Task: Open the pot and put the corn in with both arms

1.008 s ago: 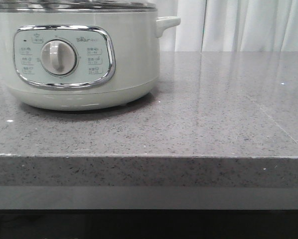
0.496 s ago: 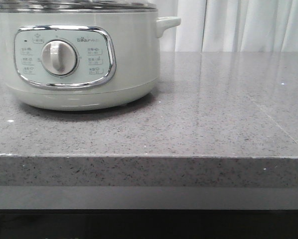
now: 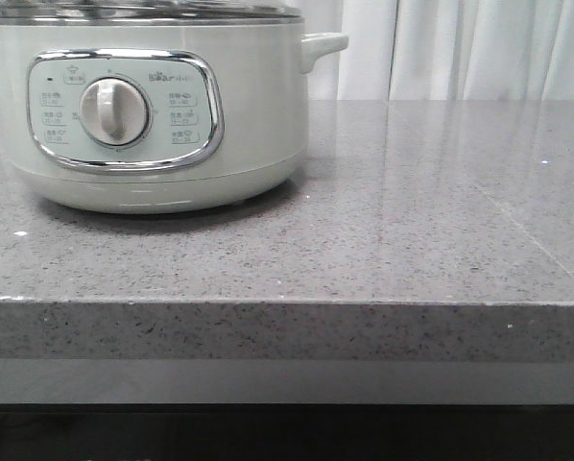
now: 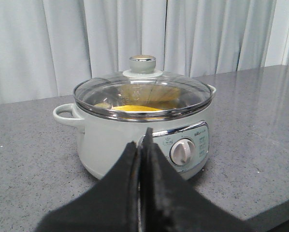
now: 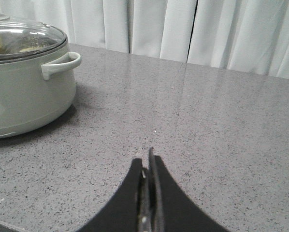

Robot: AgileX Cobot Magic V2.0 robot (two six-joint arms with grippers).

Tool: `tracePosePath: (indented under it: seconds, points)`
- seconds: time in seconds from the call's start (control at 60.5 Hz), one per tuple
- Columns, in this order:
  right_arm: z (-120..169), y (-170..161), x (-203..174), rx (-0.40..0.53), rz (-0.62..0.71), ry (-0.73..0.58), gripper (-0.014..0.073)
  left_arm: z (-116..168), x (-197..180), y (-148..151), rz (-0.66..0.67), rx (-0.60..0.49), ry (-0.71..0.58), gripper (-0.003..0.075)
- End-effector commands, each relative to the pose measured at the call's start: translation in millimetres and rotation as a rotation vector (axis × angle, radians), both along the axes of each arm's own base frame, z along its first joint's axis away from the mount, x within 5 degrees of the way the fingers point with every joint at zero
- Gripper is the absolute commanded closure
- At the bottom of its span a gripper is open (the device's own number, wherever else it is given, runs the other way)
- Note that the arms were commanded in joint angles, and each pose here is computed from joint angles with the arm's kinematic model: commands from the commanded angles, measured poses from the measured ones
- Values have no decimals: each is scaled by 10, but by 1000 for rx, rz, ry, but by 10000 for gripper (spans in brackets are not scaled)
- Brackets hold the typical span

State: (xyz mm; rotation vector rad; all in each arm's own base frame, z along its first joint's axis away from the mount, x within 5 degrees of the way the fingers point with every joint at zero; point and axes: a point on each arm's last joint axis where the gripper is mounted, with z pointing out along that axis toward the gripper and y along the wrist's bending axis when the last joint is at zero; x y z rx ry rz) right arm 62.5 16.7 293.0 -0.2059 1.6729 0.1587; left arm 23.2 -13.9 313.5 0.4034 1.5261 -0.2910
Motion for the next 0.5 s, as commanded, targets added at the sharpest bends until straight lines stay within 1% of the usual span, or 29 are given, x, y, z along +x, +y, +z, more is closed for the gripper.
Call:
tracePosePath:
  seconds: [0.0, 0.38, 0.479]
  points:
    - [147, -18, 3, 13, -21, -92, 663, 123, 2, 2, 2, -52, -78, 738]
    - [147, -18, 3, 13, -21, -92, 663, 79, 23, -7, 2, -49, -70, 738]
    - [147, -18, 3, 13, -21, -92, 663, -6, 47, -6, 27, -50, -76, 738]
